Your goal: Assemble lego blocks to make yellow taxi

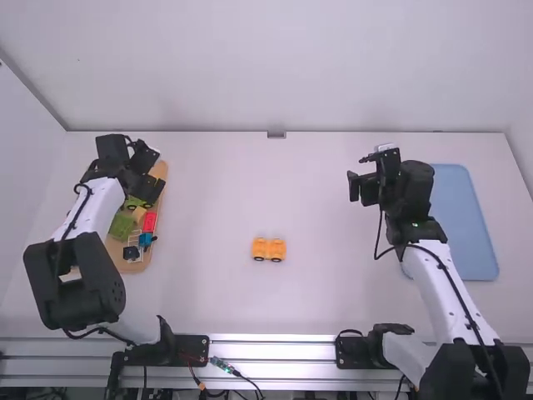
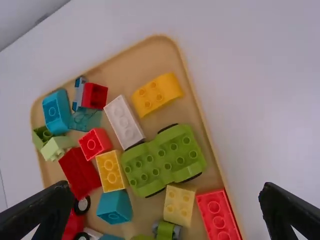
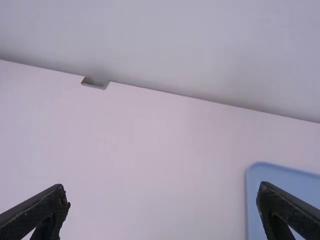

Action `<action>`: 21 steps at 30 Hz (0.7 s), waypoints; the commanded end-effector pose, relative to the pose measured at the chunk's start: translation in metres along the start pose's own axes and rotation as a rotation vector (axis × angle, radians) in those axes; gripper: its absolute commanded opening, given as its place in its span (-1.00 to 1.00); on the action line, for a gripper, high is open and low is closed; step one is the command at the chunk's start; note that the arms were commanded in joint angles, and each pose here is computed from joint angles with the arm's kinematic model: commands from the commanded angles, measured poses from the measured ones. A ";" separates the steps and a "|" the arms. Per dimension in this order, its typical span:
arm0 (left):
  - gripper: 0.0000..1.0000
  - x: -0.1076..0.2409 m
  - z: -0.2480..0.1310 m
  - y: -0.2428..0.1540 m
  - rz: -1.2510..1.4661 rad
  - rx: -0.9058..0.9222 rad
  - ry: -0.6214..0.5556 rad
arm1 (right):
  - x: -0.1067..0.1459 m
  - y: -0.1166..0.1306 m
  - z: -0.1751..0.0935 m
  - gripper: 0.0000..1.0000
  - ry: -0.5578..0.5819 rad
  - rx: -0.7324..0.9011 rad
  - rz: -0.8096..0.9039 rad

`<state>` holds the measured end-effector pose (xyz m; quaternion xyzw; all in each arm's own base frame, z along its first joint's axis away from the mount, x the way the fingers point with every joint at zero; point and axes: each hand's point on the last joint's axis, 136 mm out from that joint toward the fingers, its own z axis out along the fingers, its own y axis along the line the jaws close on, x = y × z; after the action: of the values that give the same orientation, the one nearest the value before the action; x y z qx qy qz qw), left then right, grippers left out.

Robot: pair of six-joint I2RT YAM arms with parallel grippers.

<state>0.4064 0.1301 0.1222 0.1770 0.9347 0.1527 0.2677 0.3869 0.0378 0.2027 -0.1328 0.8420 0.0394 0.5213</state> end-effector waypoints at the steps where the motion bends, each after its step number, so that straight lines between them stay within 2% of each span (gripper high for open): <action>1: 0.98 0.009 -0.001 0.006 -0.011 0.034 -0.023 | -0.016 0.001 -0.005 0.98 -0.038 -0.003 -0.002; 10: 0.98 0.043 0.000 0.022 -0.116 0.180 -0.095 | -0.015 0.001 -0.005 0.98 -0.034 -0.003 0.002; 15: 0.98 0.057 0.021 0.028 -0.132 0.163 -0.052 | -0.016 0.008 -0.004 0.98 -0.036 -0.019 -0.007; 21: 0.98 0.052 0.037 0.002 -0.070 0.269 -0.081 | -0.018 0.013 -0.004 0.99 -0.040 -0.032 -0.017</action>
<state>0.3846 0.1787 0.0742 0.1486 0.9486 0.0404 0.2766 0.3851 0.0529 0.2026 -0.1496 0.8394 0.0498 0.5202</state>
